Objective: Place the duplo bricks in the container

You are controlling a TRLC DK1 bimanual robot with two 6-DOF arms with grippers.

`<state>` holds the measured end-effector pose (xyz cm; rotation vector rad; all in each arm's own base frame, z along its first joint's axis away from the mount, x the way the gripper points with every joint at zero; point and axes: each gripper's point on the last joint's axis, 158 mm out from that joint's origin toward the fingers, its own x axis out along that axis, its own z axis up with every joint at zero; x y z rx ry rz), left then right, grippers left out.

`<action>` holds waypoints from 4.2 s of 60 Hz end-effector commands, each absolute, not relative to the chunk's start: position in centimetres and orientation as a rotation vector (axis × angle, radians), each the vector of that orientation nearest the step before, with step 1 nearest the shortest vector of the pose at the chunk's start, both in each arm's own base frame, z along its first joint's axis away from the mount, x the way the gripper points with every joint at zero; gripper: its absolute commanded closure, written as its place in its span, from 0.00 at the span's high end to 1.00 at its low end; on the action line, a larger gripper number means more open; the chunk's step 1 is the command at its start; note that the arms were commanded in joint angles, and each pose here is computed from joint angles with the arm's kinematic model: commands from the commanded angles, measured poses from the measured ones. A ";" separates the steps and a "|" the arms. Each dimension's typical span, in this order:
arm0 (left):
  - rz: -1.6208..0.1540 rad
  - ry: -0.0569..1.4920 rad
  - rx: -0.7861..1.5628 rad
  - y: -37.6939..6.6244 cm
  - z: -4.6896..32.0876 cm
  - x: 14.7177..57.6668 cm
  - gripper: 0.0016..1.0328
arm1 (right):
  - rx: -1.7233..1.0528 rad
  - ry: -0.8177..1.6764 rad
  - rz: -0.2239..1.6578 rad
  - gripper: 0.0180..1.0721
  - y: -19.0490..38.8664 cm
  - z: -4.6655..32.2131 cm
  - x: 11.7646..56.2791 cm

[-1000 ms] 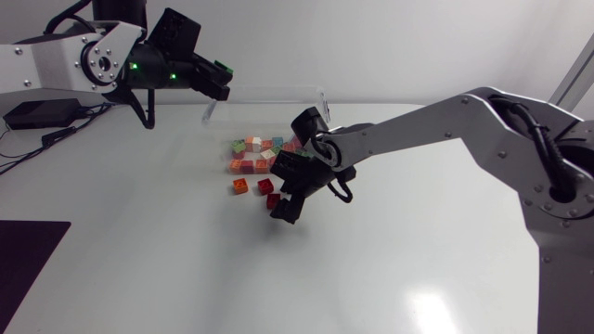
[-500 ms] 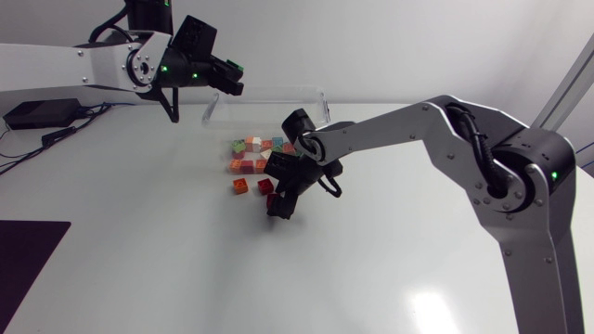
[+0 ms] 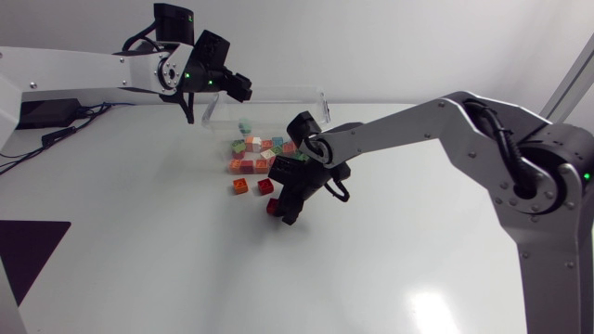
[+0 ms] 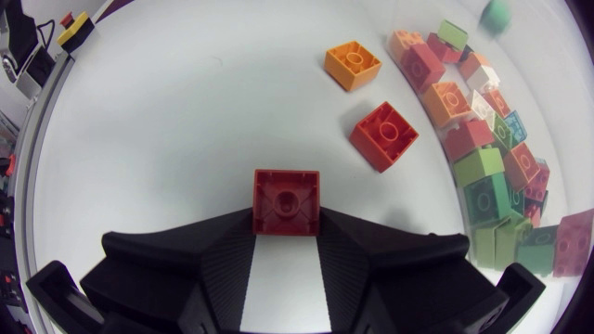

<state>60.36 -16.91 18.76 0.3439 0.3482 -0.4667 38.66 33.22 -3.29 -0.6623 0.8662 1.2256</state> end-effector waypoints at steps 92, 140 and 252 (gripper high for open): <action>-0.929 0.627 0.595 -14.0 -4.3 47.6 0.95 | -0.278 0.422 0.928 0.27 32.0 21.9 49.7; -1.015 0.567 0.555 -18.0 -2.5 46.0 0.27 | -0.248 0.480 0.727 0.93 27.9 18.5 54.1; -0.791 0.169 0.321 -19.0 23.8 54.2 0.27 | -0.310 0.845 0.694 0.82 27.8 -3.9 46.6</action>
